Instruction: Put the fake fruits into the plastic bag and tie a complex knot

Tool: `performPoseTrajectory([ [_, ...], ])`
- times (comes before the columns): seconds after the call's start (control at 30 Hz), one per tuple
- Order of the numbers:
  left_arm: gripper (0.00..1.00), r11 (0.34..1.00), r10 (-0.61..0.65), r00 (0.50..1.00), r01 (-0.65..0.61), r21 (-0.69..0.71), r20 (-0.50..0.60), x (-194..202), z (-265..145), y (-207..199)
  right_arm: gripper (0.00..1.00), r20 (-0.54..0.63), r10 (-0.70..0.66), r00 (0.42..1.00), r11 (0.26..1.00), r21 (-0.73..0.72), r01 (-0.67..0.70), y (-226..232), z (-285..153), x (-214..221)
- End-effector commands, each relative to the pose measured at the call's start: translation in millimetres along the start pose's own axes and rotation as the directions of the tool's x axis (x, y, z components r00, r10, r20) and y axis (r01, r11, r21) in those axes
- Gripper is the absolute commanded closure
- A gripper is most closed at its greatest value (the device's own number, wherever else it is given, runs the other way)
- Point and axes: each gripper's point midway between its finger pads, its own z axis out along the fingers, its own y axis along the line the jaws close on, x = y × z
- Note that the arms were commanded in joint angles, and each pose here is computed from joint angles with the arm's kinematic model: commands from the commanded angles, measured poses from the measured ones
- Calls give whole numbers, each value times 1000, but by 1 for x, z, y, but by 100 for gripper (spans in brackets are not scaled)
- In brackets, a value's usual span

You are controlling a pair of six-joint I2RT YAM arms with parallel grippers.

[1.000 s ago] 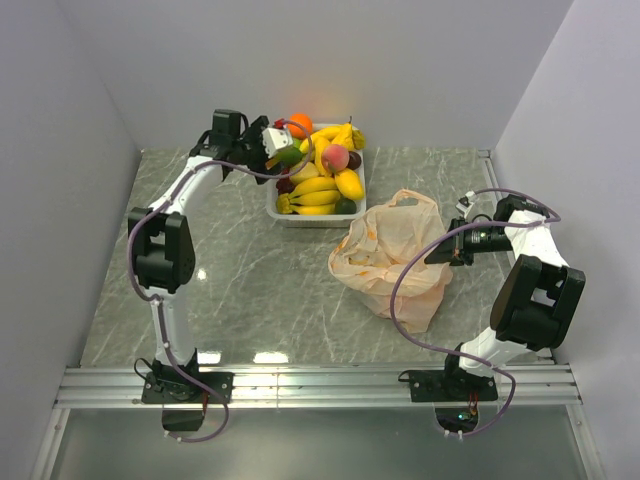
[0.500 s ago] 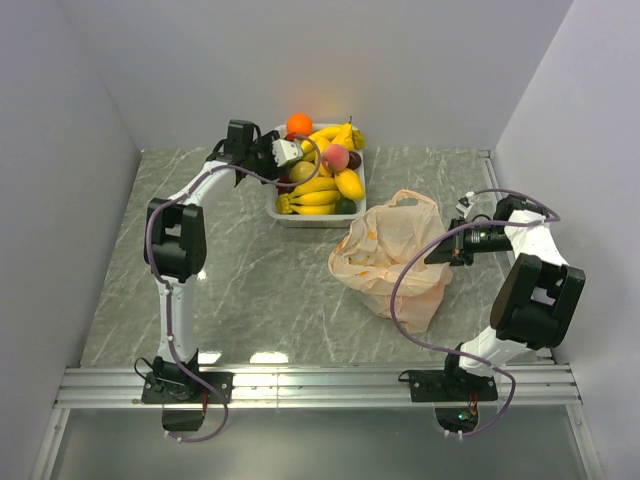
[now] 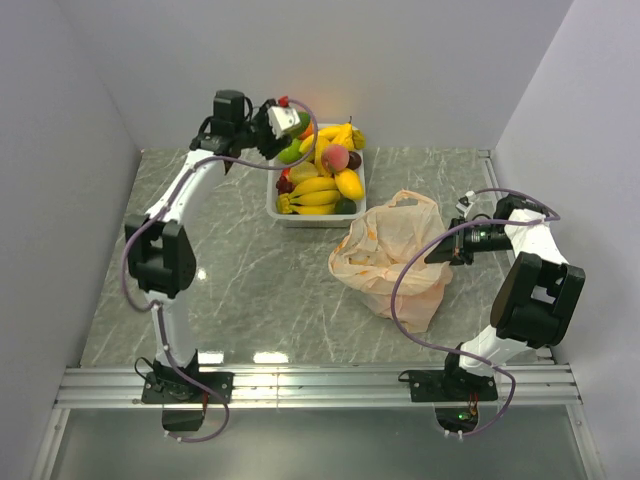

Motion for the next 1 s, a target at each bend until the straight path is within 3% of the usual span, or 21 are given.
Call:
performPoseTrajectory([
  [0.0,49,992,41,959,-71,101,279,-155,-54,-32,100,26,-57,998,998,7,56,8,-7,-9],
  [0.1,49,970,-40,938,-45,237,345,-198,-59,-87,100,31,-63,998,998,1,63,11,-8,-11],
  [0.13,48,957,-123,929,17,290,349,-211,-60,-103,100,35,-70,997,998,-1,70,12,-8,-11],
  [0.2,50,891,-247,908,75,448,339,-233,-54,-160,100,40,-82,996,997,-4,83,14,-9,-12],
  [0.4,51,717,-371,896,109,689,244,-270,-41,-294,100,42,-98,994,995,-11,99,19,-12,-13],
  [0.53,49,636,-352,928,141,759,123,-256,-22,-348,100,51,-120,992,993,-6,120,21,-14,-13],
  [0.77,47,593,-322,944,256,764,-66,-205,-5,-386,100,50,-137,989,990,-10,138,23,-15,-12],
  [0.83,36,616,-301,947,285,734,-115,-193,1,-388,100,48,-142,989,990,-10,143,23,-15,-12],
  [0.87,26,628,-296,948,287,723,-119,-194,2,-387,100,46,-144,988,989,-13,145,24,-16,-11],
  [0.9,9,640,-289,950,286,713,-122,-193,2,-385,100,44,-139,989,990,-15,140,24,-16,-10],
  [0.97,1,667,-294,949,286,687,-110,-198,2,-376,100,42,-140,989,990,-11,141,22,-15,-10],
])
